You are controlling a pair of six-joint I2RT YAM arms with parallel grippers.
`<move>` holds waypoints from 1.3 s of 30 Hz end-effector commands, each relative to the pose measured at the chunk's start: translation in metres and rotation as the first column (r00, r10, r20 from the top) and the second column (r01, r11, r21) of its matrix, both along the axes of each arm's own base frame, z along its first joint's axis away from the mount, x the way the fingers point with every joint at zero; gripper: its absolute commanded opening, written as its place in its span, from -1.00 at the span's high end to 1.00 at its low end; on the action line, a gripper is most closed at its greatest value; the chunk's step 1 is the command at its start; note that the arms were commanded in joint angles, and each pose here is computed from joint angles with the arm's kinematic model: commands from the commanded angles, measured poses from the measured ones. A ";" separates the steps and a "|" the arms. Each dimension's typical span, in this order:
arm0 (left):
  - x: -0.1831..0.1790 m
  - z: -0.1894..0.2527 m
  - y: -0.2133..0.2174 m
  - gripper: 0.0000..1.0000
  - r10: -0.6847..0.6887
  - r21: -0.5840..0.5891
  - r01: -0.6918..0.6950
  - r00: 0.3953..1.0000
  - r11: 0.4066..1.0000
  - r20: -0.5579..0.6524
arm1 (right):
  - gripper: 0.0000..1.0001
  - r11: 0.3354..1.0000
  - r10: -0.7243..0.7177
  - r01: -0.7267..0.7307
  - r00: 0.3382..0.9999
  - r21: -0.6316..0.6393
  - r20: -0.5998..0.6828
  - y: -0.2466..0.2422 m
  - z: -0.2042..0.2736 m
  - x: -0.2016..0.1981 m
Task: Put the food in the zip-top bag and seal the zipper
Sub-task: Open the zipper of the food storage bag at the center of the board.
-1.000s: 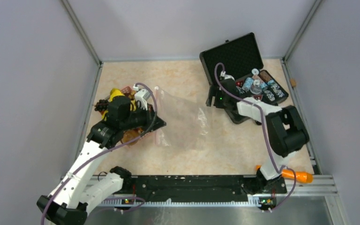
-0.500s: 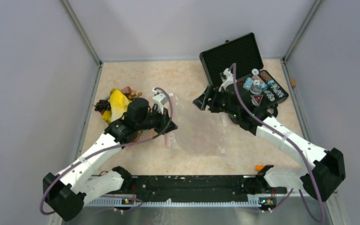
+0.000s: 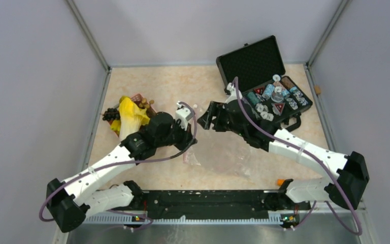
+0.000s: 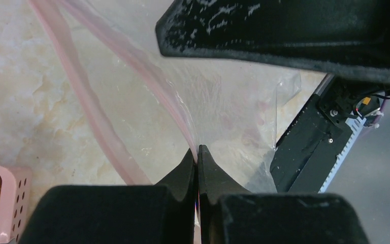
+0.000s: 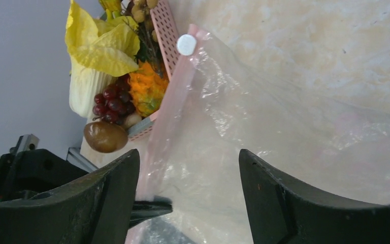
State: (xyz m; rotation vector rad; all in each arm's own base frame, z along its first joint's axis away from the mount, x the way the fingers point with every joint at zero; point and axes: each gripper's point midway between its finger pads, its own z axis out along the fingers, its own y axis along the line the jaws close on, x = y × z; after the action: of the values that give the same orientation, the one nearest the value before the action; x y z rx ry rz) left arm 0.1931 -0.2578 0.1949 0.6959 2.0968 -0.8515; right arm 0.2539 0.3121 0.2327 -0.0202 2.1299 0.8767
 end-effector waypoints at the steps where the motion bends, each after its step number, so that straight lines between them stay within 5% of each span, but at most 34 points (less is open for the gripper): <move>1: 0.011 0.021 -0.011 1.00 0.027 -0.022 -0.026 0.996 0.999 0.088 | -0.40 0.998 0.000 -0.001 1.000 0.056 0.028 0.018 0.029 -0.008; 22: 0.012 0.031 -0.021 1.00 0.078 0.040 -0.086 0.981 0.995 0.180 | -0.21 0.996 -0.011 0.009 1.000 -0.087 -0.027 0.020 0.001 -0.013; 33: 0.008 0.036 -0.026 1.00 0.065 0.042 -0.075 0.977 0.996 0.205 | 0.35 0.984 -0.055 0.053 0.998 -0.167 -0.007 0.011 -0.008 -0.010; 35: 0.007 0.035 -0.024 1.00 0.070 0.044 -0.081 0.976 0.996 0.206 | 0.70 0.989 -0.047 0.047 0.999 -0.139 0.006 0.012 -0.002 -0.010; 39: 0.008 0.035 -0.022 1.00 0.081 0.045 -0.093 0.974 0.995 0.212 | 0.97 0.994 -0.037 0.039 0.999 -0.107 0.016 0.012 0.004 -0.012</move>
State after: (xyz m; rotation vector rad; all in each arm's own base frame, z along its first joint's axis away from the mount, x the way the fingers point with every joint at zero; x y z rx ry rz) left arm 0.1929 -0.2762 0.2005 0.7353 2.0389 -0.6328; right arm 0.2404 0.3252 0.2100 -0.0557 2.2316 0.6935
